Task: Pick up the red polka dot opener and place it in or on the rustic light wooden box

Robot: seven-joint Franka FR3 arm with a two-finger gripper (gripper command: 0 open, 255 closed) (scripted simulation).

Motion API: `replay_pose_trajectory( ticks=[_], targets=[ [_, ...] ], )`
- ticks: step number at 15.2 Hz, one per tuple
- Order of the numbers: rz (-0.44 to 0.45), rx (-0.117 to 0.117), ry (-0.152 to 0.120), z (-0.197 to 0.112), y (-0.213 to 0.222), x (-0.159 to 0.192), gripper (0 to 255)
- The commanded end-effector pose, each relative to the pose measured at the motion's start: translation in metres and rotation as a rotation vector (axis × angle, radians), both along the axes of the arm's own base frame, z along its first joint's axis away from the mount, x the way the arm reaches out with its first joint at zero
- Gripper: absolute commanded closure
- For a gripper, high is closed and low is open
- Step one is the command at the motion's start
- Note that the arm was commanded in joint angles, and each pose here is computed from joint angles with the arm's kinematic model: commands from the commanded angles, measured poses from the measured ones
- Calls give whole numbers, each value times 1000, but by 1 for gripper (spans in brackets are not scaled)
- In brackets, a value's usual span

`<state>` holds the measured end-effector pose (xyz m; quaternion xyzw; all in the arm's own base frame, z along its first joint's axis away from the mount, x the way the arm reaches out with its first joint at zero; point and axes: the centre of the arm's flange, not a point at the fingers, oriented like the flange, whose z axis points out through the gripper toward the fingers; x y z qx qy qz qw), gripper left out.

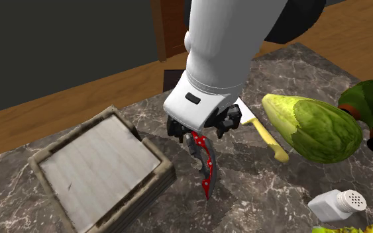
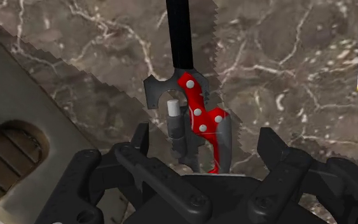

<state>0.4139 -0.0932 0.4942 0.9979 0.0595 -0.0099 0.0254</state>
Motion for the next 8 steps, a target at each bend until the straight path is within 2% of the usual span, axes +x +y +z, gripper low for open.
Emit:
replay_pose_trajectory(
  ticks=[1,4,8],
  targets=[
    [1,-1,-1,-11,-1,0,0],
    [1,-1,-1,-24,-2,-1,0],
    [1,-1,-1,-24,-2,-1,0]
  ],
)
